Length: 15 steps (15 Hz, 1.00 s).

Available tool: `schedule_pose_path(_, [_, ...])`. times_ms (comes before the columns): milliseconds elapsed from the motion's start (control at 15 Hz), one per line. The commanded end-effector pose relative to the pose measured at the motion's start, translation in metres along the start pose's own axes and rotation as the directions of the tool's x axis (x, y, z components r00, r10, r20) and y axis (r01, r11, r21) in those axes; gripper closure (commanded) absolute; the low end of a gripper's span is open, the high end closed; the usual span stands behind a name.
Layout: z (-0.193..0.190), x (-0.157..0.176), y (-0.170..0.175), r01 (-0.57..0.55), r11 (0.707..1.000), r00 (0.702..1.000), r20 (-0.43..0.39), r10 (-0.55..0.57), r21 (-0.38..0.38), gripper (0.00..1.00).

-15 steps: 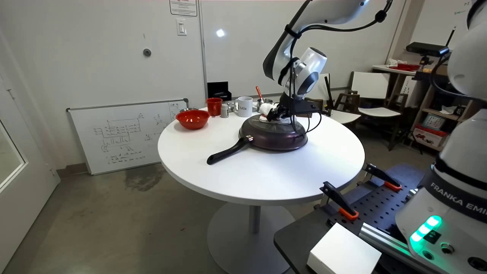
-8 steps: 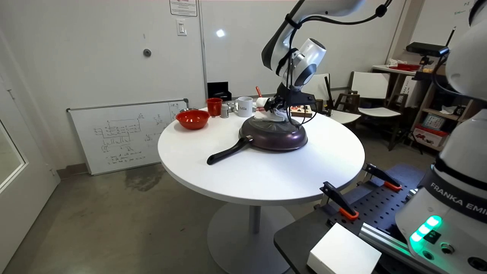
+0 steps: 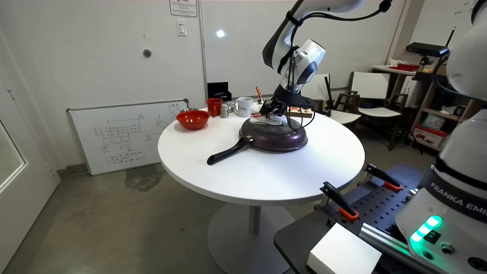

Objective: Pick the cloth and wipe the bottom of the pan

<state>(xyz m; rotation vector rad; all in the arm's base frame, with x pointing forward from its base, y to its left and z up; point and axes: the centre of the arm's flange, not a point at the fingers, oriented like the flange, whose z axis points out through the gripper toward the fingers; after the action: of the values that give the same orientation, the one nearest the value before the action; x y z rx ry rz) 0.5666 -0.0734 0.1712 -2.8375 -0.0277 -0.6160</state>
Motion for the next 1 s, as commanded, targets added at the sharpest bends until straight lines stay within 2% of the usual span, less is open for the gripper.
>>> schedule_pose_path(0, [-0.005,-0.006,-0.025,0.004,0.998,0.999,0.053,-0.008,0.068,0.98])
schedule_pose_path(200, [-0.009,-0.007,-0.039,0.023,0.994,0.997,0.064,-0.030,0.112,0.98])
schedule_pose_path(400, [-0.013,-0.002,-0.040,0.034,0.993,0.998,0.052,-0.040,0.115,0.98])
schedule_pose_path(933, [-0.007,-0.005,0.018,-0.023,1.000,0.999,0.041,0.023,0.008,0.98])
